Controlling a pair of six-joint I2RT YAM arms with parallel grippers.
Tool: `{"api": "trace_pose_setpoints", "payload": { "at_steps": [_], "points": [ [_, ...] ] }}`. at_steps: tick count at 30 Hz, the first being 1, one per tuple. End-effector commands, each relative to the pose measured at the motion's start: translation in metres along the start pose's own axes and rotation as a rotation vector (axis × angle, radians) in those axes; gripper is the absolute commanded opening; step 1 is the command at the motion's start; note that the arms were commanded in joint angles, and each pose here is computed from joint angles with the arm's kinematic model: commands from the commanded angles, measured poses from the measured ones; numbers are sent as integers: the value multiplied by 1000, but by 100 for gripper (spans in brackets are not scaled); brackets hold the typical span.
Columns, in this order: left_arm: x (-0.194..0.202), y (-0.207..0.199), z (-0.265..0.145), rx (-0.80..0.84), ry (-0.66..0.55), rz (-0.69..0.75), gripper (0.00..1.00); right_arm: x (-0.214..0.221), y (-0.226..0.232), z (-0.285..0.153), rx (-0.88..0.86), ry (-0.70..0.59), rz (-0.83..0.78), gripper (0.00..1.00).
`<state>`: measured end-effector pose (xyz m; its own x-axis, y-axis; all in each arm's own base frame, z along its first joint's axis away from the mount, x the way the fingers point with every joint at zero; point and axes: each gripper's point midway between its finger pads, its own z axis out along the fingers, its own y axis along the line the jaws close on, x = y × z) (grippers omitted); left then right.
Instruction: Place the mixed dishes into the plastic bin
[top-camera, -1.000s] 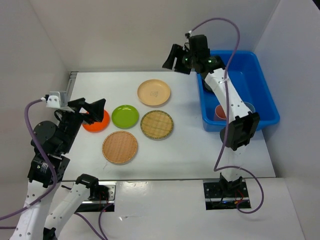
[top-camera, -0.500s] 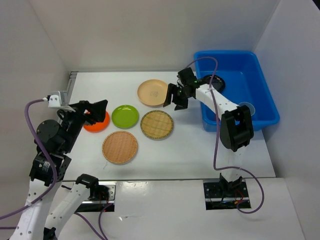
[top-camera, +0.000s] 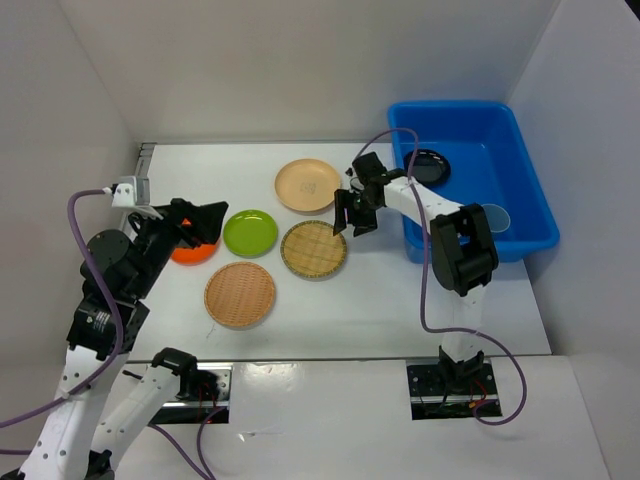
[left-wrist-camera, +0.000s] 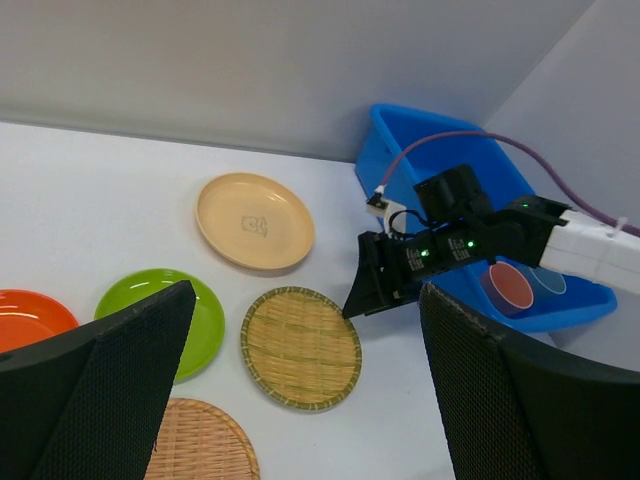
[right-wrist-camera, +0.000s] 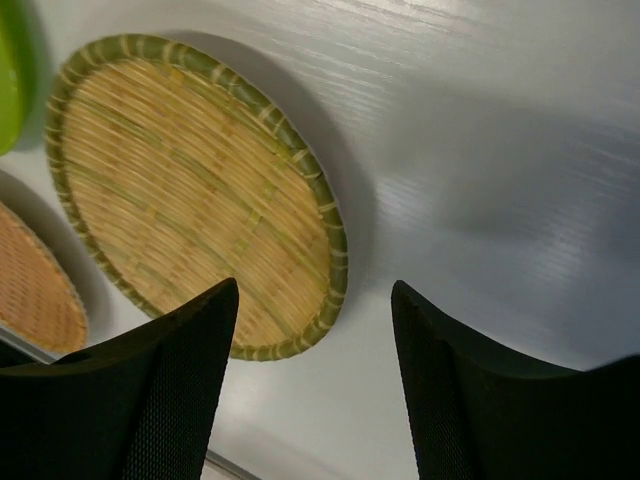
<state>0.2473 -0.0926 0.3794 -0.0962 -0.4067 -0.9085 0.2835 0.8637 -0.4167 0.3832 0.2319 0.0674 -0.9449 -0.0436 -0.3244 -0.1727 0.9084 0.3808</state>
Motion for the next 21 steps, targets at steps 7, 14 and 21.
{"api": "trace_pose_setpoints", "payload": {
  "at_steps": [7,14,21],
  "points": [
    [-13,-11,-14,41,-53,-23,99,10,3,38,-99,54,-123,63],
    [-16,-11,-19,37,-65,-32,99,22,2,48,-232,91,-70,53],
    [-18,-12,-22,41,-74,-32,99,30,0,55,-330,114,-23,38]
  ]
}}
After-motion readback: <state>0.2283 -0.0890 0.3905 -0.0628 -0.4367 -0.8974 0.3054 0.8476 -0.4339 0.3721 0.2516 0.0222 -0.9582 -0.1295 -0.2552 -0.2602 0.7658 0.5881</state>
